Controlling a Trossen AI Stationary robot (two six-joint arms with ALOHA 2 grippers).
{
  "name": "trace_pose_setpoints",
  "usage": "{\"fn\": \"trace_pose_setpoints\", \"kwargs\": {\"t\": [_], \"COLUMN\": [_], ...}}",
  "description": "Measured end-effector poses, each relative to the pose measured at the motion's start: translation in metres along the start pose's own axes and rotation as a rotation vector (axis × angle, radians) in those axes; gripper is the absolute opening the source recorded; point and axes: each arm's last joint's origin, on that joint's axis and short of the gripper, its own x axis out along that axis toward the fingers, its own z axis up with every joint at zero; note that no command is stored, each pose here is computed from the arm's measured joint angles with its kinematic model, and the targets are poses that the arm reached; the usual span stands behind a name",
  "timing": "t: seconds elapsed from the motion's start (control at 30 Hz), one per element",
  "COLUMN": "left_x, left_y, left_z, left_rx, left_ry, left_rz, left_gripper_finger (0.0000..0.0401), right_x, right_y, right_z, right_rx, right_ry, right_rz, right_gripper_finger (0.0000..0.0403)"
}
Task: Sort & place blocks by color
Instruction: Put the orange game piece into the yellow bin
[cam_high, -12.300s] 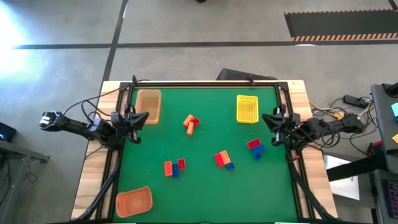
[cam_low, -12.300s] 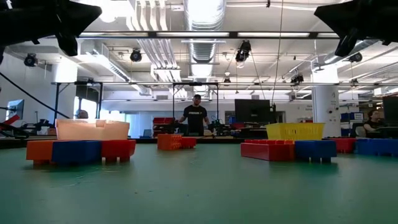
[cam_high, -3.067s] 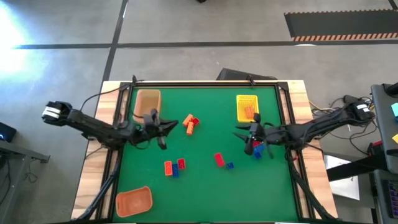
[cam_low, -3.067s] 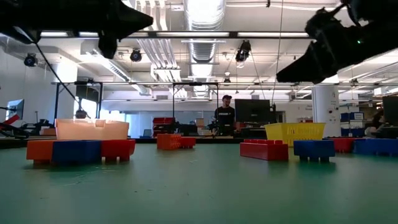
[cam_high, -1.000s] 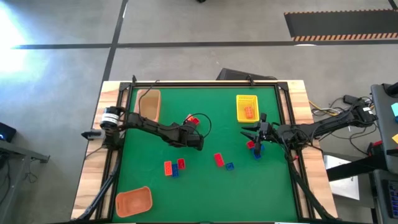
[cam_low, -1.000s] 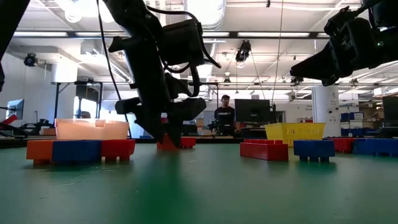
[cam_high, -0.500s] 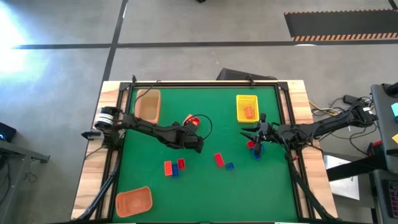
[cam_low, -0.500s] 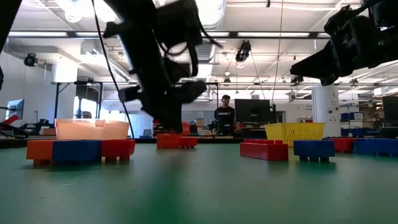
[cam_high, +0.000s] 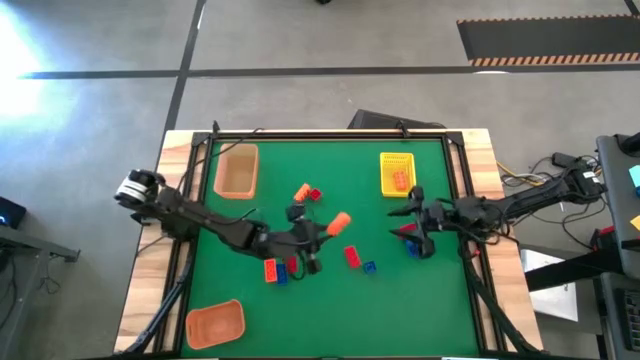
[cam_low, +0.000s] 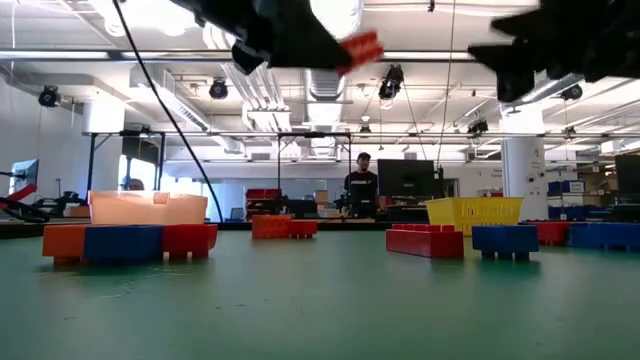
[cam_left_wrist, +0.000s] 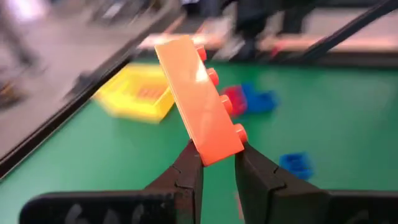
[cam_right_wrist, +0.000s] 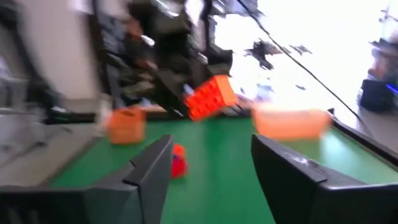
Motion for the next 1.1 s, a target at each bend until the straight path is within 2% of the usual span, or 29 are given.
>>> {"fn": "trace_pose_setpoints", "kwargs": {"t": [0.13, 0.3, 0.47, 0.7, 0.87, 1.1], "left_x": [-0.01, -0.019, -0.017, -0.008, 0.004, 0.009], "left_y": [0.003, 0.012, 0.015, 0.009, 0.0, -0.005], "left_z": [-0.011, -0.023, -0.024, -0.015, -0.014, -0.01], "left_rx": [-0.028, -0.091, -0.093, -0.057, 0.007, 0.094], "left_ry": [-0.207, -0.379, -0.393, -0.418, -0.428, -0.455], "left_rz": [-0.142, -0.155, -0.144, -0.223, -0.237, -0.242], "left_gripper_finger": [0.0048, 0.0048, 0.0048, 0.0048, 0.0048, 0.0048], "right_x": [0.0, 0.004, 0.019, 0.055, 0.084, 0.11], "right_y": [0.007, 0.012, 0.014, 0.018, 0.023, 0.028], "right_z": [0.008, 0.01, 0.017, 0.031, 0.043, 0.044], "right_rx": [-0.029, -0.072, -0.101, -0.131, -0.111, -0.075], "right_ry": [-0.086, -0.14, -0.164, -0.158, -0.164, -0.136], "right_rz": [0.089, 0.102, 0.068, 0.021, 0.023, 0.03], "right_gripper_finger": [0.0231, 0.023, 0.0226, 0.0226, 0.0226, 0.0225]}}
